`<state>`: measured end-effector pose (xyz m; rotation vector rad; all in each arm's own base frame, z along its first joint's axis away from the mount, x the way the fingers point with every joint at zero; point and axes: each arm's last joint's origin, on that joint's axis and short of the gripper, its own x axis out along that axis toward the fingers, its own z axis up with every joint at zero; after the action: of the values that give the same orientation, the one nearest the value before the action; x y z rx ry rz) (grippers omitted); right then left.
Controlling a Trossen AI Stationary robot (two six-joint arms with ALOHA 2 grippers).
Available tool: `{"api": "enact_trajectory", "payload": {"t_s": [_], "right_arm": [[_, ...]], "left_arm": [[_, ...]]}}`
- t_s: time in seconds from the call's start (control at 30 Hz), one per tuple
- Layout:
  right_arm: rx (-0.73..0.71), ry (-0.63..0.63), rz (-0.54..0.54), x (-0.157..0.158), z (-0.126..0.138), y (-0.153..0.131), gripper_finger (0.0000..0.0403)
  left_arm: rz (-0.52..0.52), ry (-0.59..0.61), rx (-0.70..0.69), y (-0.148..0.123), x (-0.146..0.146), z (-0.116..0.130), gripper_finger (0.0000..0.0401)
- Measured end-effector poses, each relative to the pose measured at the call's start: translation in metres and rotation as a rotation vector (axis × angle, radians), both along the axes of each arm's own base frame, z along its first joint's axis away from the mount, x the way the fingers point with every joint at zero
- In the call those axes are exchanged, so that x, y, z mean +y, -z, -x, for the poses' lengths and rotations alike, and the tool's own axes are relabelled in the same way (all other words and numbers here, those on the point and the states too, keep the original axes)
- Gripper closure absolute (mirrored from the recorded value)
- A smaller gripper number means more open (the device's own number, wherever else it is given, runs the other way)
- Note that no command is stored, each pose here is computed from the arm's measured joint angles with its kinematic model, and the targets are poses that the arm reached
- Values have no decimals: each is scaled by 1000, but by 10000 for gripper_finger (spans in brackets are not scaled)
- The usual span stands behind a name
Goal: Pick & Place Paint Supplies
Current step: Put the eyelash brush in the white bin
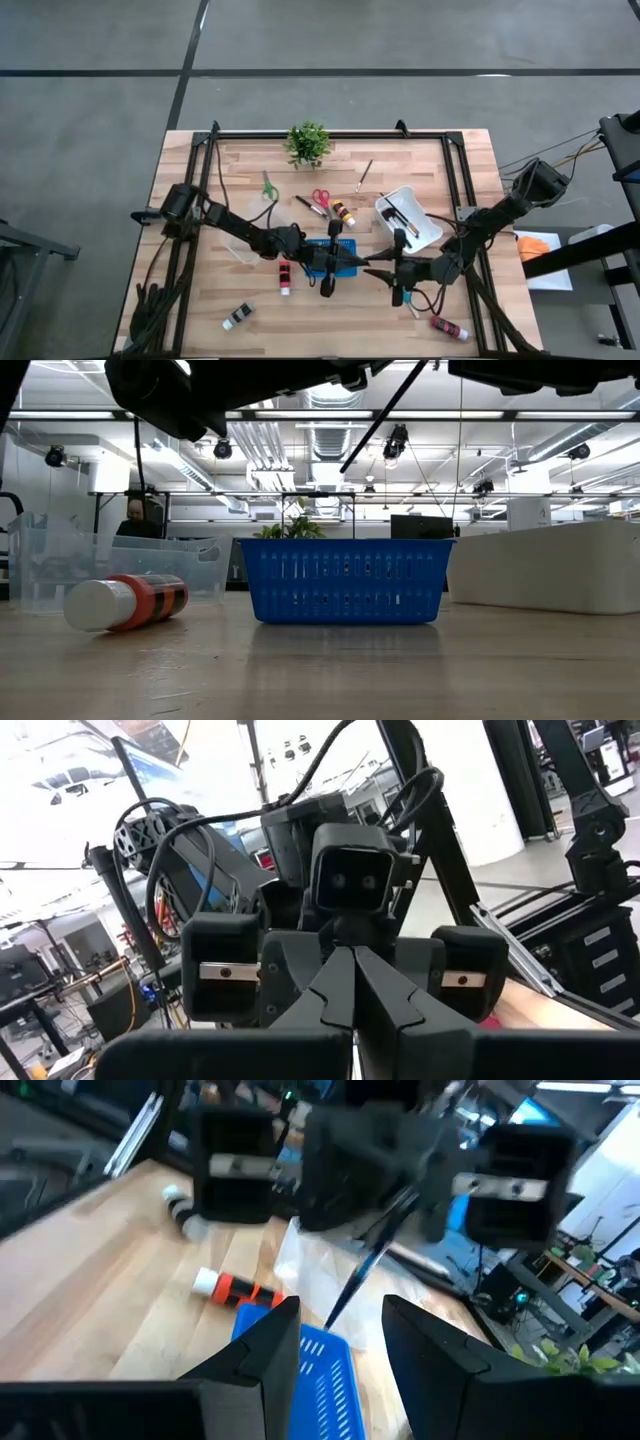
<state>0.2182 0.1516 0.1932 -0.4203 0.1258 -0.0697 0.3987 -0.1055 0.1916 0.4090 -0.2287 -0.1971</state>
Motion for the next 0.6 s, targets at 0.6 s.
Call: {"api": "enact_trajectory", "payload": {"t_s": [0.6], "right_arm": [[-130, 1, -36, 0, 4, -11, 262]], "left_arm": [[-18, -20, 36, 4, 0, 0, 399]]}}
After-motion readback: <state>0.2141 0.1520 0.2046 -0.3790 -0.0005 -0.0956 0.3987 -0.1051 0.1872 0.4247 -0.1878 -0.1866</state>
